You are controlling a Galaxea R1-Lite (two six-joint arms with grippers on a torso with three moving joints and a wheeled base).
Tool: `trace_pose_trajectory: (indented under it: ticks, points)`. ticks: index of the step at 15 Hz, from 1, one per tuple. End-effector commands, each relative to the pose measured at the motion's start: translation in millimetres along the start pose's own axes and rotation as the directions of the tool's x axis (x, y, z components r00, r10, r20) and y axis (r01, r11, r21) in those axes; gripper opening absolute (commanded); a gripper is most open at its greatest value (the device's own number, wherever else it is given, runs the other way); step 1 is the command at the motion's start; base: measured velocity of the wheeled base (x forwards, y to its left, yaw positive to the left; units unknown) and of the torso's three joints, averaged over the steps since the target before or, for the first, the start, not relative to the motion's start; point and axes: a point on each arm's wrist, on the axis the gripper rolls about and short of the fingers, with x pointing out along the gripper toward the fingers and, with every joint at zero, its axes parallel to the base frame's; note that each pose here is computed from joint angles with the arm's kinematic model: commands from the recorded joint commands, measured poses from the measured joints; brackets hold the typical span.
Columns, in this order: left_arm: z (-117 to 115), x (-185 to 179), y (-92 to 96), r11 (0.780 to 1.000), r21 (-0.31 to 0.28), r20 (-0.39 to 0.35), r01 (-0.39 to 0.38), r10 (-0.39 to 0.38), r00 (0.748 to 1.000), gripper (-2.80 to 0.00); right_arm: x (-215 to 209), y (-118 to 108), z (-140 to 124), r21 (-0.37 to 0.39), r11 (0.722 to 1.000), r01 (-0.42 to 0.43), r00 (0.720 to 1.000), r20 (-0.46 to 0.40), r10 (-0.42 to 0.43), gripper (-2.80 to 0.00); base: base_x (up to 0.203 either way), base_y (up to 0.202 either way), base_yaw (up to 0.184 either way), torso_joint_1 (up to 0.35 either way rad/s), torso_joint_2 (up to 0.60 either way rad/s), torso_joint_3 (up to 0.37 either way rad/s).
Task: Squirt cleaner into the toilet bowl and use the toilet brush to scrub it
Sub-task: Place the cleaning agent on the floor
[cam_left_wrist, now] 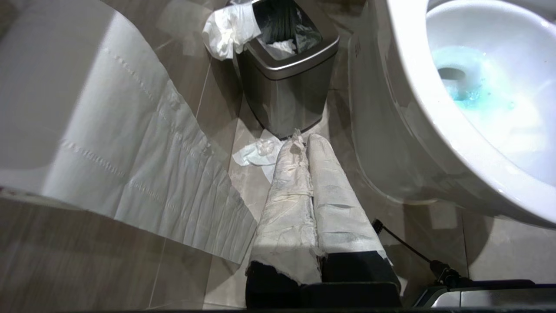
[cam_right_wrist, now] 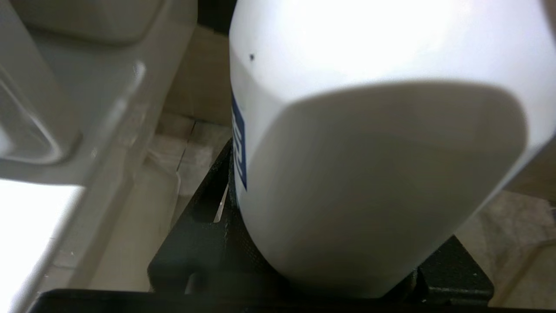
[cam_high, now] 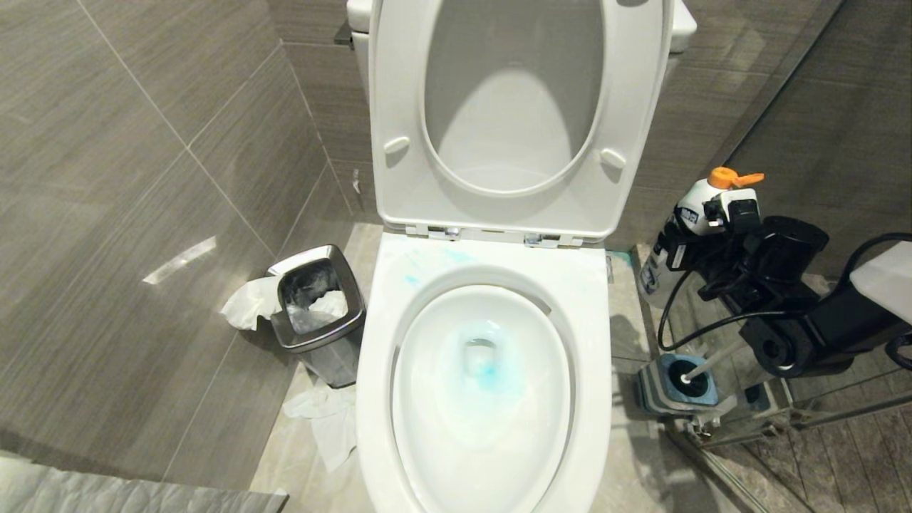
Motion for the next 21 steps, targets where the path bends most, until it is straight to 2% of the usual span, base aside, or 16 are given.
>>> trace_pose_trajectory:
  ticks: [1, 15, 21]
  points:
    - [0.0, 0.1, 0.0, 1.0, 0.0, -0.002, 0.0, 0.0, 1.0, -2.8, 5.5, 2.1, -7.1, -0.001, 1.0, -0.002, 1.0, 0.0, 0.002, -2.8, 0.0, 0.0, 0.0, 0.005, 0.01, -0.2]
    - [0.0, 0.1, 0.0, 1.0, 0.005, -0.002, 0.001, -0.001, 1.0, -2.8, 43.1, 14.6, -32.1, 0.006, 1.0, -0.01, 0.999, 0.045, 0.01, -2.8, 0.0, 0.0, 0.0, 0.004, 0.0, -0.198]
    - [-0.4, 0.2, -0.1, 1.0, 0.003, -0.003, 0.001, -0.001, 1.0, -2.8, 52.3, 24.3, -14.8, 0.013, 0.999, -0.045, 0.991, 0.124, 0.043, -2.8, 0.0, 0.0, 0.0, 0.003, 0.01, -0.151]
